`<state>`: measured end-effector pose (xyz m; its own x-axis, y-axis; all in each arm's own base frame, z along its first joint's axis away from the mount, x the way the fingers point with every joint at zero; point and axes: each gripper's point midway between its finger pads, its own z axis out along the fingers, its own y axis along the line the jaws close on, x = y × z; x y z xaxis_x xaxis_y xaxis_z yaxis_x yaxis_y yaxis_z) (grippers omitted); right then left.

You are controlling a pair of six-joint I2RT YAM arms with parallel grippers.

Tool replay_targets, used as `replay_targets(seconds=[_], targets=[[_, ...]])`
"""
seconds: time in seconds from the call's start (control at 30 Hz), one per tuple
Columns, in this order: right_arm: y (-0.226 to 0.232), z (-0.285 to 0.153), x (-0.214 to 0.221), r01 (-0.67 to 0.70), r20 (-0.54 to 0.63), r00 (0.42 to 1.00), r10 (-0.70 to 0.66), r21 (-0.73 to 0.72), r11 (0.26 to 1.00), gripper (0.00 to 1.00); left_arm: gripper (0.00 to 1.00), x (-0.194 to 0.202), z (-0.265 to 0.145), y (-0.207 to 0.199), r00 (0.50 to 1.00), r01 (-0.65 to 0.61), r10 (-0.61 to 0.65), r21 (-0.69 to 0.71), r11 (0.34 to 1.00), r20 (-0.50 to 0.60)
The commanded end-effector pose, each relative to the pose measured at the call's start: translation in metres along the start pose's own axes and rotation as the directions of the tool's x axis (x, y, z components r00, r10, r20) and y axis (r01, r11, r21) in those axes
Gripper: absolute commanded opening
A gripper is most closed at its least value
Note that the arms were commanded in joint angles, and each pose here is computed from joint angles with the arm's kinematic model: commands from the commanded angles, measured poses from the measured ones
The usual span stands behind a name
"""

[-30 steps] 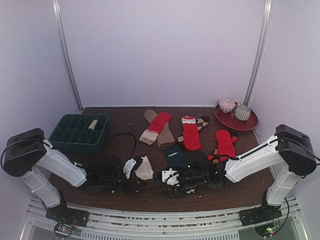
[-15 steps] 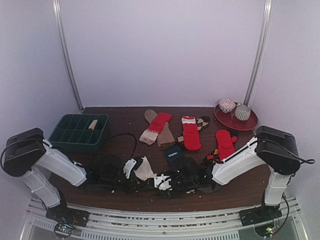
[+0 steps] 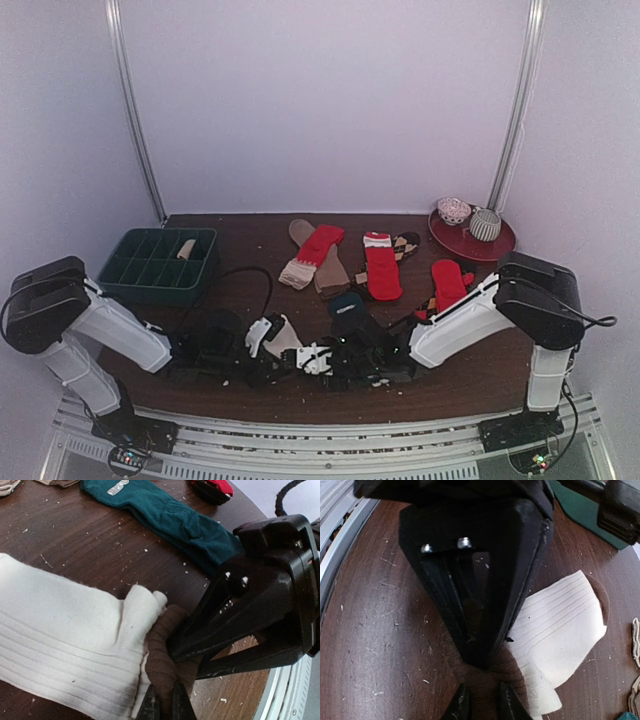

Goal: Roll the socks
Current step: Roll a pair of socks at the center of the board.

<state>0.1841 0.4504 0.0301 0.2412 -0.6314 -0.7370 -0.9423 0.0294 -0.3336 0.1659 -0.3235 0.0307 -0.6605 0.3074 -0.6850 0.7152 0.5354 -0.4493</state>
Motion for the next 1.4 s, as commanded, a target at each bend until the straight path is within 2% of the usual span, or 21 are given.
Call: replay_targets(seconds=[0.0,0.03,0.2,0.23,0.27,0.3,0.37,0.57,0.6,0.7,0.77,0.93,1.03,1.13,1.37], targets=[[0.012,0.008,0.041,-0.122,-0.175,0.978,0.111,-0.051,0.991,0.16,0.0,0.057,-0.008,0.01,0.981,-0.014,0.01,-0.019,1.0,-0.195],[0.014,0.008,0.041,-0.159,-0.193,0.971,0.143,-0.069,0.985,0.15,0.02,0.054,-0.009,0.012,0.982,-0.031,0.025,-0.029,0.999,-0.189],[0.024,0.001,0.048,-0.364,-0.325,0.893,0.31,-0.12,0.924,0.12,0.48,0.028,-0.029,0.027,0.987,-0.123,0.103,-0.168,0.978,-0.12],[0.026,-0.001,0.05,-0.406,-0.358,0.869,0.341,-0.123,0.906,0.12,0.56,0.018,-0.037,0.029,0.989,-0.135,0.119,-0.204,0.97,-0.088],[0.03,-0.005,0.058,-0.457,-0.416,0.83,0.372,-0.123,0.881,0.12,0.74,0.009,-0.044,0.03,0.989,-0.147,0.137,-0.231,0.962,-0.059],[0.032,-0.007,0.06,-0.506,-0.453,0.794,0.406,-0.122,0.854,0.12,0.85,-0.002,-0.053,0.028,0.988,-0.156,0.156,-0.246,0.957,-0.02],[0.035,-0.011,0.065,-0.581,-0.508,0.733,0.452,-0.122,0.805,0.12,0.97,-0.02,-0.069,0.021,0.979,-0.175,0.196,-0.257,0.95,0.058],[0.039,-0.018,0.058,-0.757,-0.578,0.589,0.564,-0.153,0.635,0.13,0.98,-0.048,-0.102,-0.016,0.907,-0.256,0.296,-0.166,0.952,0.3],[0.038,-0.018,0.059,-0.772,-0.591,0.568,0.573,-0.143,0.619,0.12,0.97,-0.056,-0.106,-0.027,0.878,-0.287,0.322,-0.149,0.946,0.353],[0.036,-0.015,0.062,-0.777,-0.626,0.546,0.558,-0.128,0.616,0.12,0.96,-0.051,-0.103,-0.043,0.83,-0.367,0.393,-0.143,0.919,0.397],[0.039,-0.014,0.065,-0.78,-0.645,0.537,0.543,-0.135,0.611,0.12,0.95,-0.049,-0.092,-0.049,0.806,-0.418,0.445,-0.157,0.895,0.389],[0.045,-0.019,0.07,-0.776,-0.681,0.528,0.508,-0.144,0.614,0.12,0.93,-0.039,-0.053,-0.041,0.79,-0.496,0.533,-0.193,0.846,0.304],[0.047,-0.021,0.072,-0.775,-0.686,0.529,0.5,-0.149,0.615,0.12,0.92,-0.047,-0.046,-0.045,0.763,-0.52,0.559,-0.205,0.829,0.323],[0.052,-0.025,0.075,-0.781,-0.696,0.521,0.495,-0.155,0.605,0.12,0.89,-0.047,-0.038,-0.042,0.754,-0.542,0.586,-0.222,0.811,0.298],[0.056,-0.029,0.077,-0.785,-0.699,0.518,0.493,-0.16,0.598,0.12,0.62,-0.042,-0.025,-0.037,0.75,-0.556,0.6,-0.227,0.8,0.279]])
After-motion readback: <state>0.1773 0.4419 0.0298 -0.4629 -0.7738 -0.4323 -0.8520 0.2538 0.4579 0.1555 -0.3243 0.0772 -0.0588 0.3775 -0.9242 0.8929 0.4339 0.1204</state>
